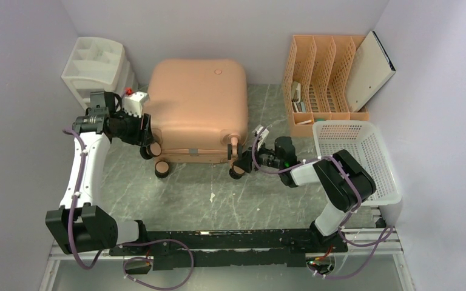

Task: Open, take out, and arrange the luggage
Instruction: Unzip the luggage at the center of the board.

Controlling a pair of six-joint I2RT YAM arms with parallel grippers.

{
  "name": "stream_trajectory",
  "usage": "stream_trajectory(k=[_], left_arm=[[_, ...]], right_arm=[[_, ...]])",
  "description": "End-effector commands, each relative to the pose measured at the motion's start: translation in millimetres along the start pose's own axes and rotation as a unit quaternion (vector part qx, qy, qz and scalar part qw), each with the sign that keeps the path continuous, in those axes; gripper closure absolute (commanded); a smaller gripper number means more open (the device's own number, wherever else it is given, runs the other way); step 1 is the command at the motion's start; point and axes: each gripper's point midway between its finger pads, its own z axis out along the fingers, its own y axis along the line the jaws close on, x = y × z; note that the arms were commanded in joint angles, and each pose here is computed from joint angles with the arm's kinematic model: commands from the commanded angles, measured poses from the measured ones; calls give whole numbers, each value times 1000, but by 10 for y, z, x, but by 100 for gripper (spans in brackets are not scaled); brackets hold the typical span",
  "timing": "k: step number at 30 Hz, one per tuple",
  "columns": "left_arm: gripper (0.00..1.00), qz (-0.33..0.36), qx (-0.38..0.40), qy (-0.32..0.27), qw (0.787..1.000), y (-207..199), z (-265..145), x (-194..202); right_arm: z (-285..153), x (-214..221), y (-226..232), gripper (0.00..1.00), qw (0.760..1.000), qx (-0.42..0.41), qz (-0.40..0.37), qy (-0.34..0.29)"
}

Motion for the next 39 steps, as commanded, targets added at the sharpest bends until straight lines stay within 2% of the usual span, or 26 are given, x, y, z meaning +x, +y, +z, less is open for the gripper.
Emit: stream_trajectory(k=[1,5,10,12,14,16,17,18,19,29,38,39], left_arm=[[86,58,95,-95,989,-501,-230,-381],[87,54,88,-91,990,-469,-207,-359],[86,50,89,-86,991,-446,-169,-359],[81,51,82,-78,992,-409,-152,-344],[60,52,63,-68,994,-338,-149,-324],[29,58,33,-57,996,-237,-171,-300],[17,62,15,-52,997,-179,-193,-289],[7,65,-4,-50,997,-120,-213,-283],[4,69,-24,-48,996,-56,-237,-275],[3,82,-85,3,993,80,-181,28],[4,82,-102,51,990,128,123,265],[6,80,-100,55,990,137,155,281]], right_arm=[[187,-681,25,47,993,-3,-70,-92],[119,-773,245,48,988,-50,-72,-129],[25,-835,238,45,983,-30,-94,-156],[10,-863,217,42,981,-22,-110,-161],[6,-855,222,41,980,-23,-118,-157],[-18,-829,246,41,980,-23,-124,-157],[-26,-809,260,41,979,-24,-128,-156],[-31,-796,263,41,979,-24,-131,-154],[-37,-780,258,40,979,-21,-133,-152],[-110,-731,321,40,978,-26,-146,-148],[-132,-682,402,39,976,-45,-160,-145],[-128,-676,401,38,975,-45,-161,-144]])
